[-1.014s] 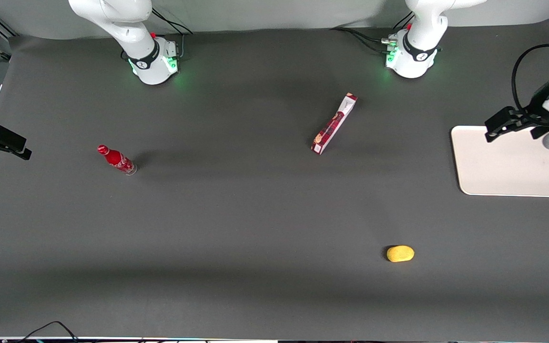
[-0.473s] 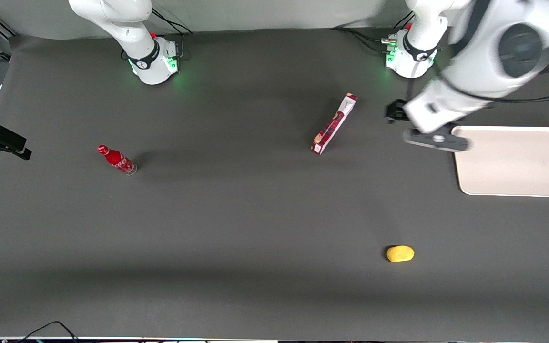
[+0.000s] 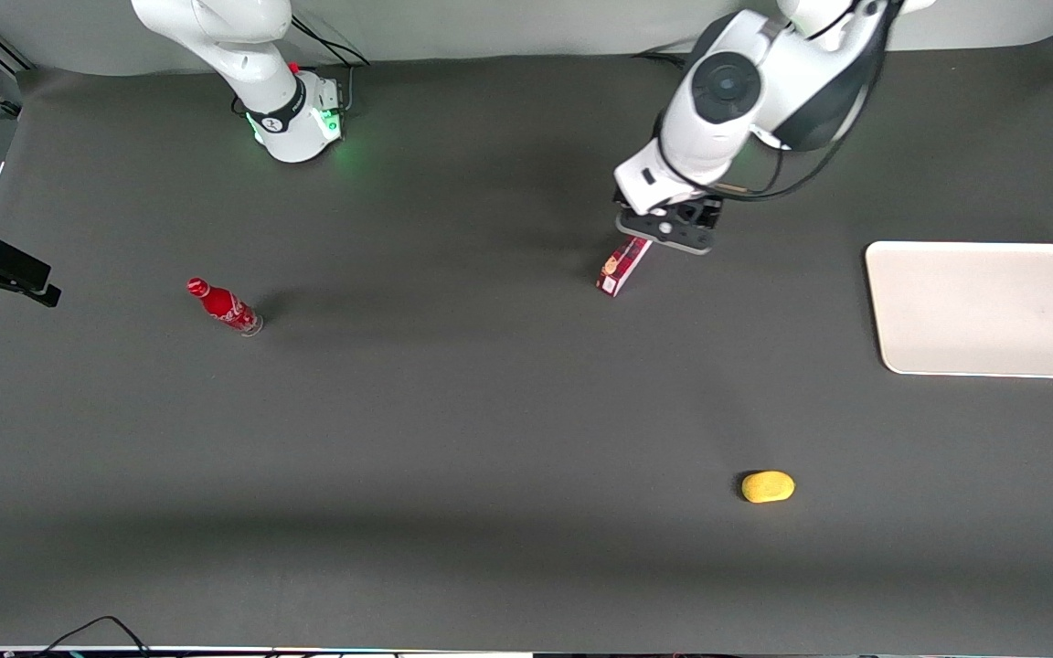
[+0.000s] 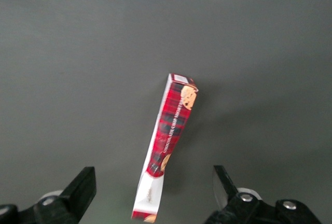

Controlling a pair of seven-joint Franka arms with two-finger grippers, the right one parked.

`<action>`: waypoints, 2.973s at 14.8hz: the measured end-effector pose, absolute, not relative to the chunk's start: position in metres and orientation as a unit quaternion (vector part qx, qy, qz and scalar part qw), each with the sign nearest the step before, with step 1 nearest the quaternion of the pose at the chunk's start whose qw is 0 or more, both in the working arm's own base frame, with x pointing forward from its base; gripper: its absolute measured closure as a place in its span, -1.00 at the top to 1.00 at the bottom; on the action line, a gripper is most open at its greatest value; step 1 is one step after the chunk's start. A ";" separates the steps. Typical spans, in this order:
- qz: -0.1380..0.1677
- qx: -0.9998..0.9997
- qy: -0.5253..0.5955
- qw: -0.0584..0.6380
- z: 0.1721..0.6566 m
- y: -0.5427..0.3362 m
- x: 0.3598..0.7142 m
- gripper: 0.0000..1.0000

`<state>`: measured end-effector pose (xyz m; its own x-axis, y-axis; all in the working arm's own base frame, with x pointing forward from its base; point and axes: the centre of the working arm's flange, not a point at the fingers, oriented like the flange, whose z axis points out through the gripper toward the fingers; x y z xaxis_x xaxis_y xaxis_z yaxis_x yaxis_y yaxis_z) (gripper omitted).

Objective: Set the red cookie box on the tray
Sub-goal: 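Move the left gripper over the red plaid cookie box, then lower the open left gripper around the cookie box's end, then close the left gripper on the box end and tilt it upright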

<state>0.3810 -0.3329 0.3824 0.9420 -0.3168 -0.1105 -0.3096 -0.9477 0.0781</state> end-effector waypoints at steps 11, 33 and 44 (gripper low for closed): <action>0.003 0.982 -0.186 0.044 0.259 -0.312 0.302 1.00; -0.024 0.978 -0.190 0.084 0.190 -0.294 0.310 1.00; -0.019 0.977 -0.192 0.090 0.192 -0.302 0.312 -0.22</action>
<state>0.3121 -0.3021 0.1922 0.9255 -0.3788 -0.0031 -0.3719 -0.9102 0.1824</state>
